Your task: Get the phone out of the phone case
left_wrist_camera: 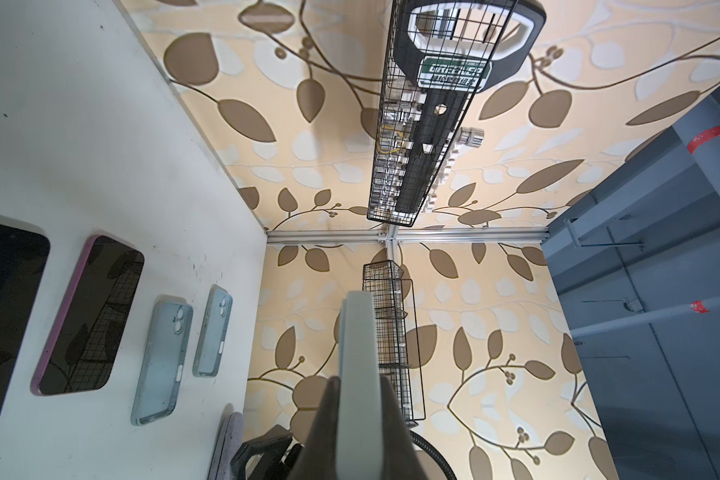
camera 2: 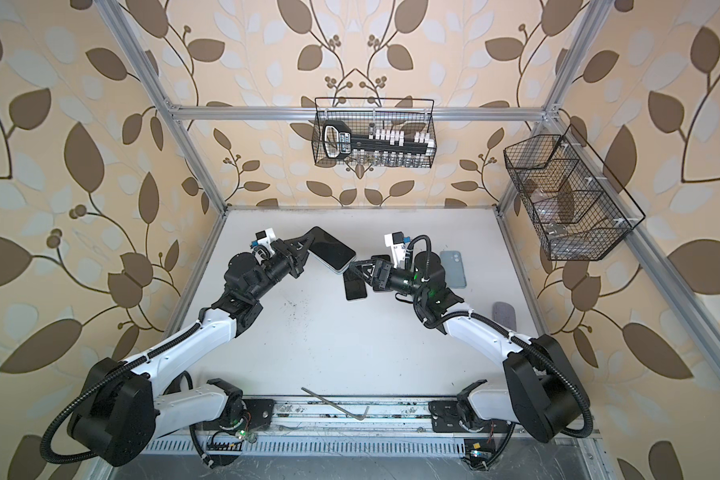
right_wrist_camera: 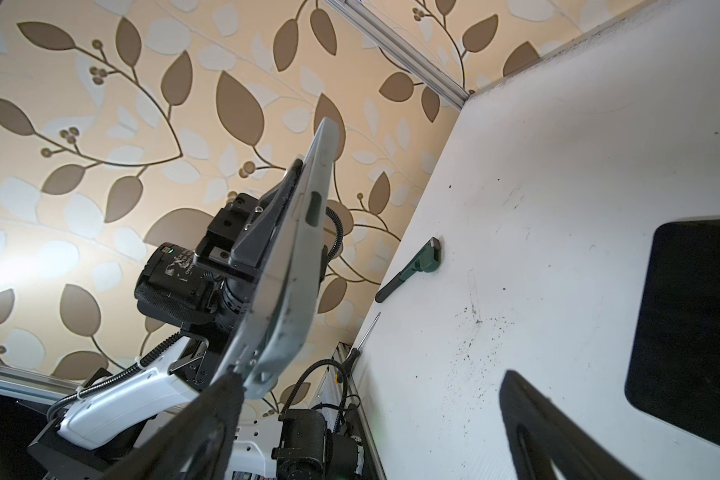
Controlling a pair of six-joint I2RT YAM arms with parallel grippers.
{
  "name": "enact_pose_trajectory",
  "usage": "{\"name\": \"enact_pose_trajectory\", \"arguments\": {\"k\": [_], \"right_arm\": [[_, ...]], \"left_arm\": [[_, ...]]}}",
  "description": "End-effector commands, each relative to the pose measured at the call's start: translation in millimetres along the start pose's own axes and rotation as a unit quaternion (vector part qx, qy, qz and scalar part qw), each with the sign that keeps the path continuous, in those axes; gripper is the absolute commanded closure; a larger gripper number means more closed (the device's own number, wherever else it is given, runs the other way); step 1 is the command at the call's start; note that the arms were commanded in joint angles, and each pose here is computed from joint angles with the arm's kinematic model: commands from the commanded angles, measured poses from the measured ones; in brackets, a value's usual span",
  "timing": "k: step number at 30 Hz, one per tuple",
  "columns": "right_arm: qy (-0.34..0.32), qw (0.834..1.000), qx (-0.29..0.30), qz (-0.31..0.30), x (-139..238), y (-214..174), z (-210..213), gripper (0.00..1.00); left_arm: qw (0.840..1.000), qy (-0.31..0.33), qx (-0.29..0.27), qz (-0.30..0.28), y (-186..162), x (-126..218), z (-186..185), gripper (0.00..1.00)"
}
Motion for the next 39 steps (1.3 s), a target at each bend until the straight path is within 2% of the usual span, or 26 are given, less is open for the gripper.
{"name": "enact_pose_trajectory", "arguments": {"k": [1,16,27,32,39], "right_arm": [[0.012,1.0,-0.006,-0.004,-3,2,2,0.04],[0.04,0.999,-0.033,-0.013,-8,8,3,0.05],[0.058,0.996,-0.061,-0.034,-5,20,3,0.1],[0.075,0.993,-0.074,-0.05,4,29,6,0.18],[0.083,0.993,-0.075,-0.041,5,22,12,0.3]], "left_arm": [[0.995,-0.095,-0.011,0.015,-7,-1,-57,1.0],[0.993,-0.108,-0.03,0.048,-21,-5,-67,1.0],[0.988,-0.122,-0.049,0.08,-38,-12,-76,1.0],[0.987,-0.122,-0.055,0.087,-42,-15,-76,1.0],[0.988,-0.116,-0.057,0.082,-39,-22,-69,1.0]]}}
Point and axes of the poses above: each gripper's point midway between its finger pads, its own x axis back along the fingers, its own z axis along the line the jaws close on, y = z × x, the point moved 2 cm from there along x, back along the fingers
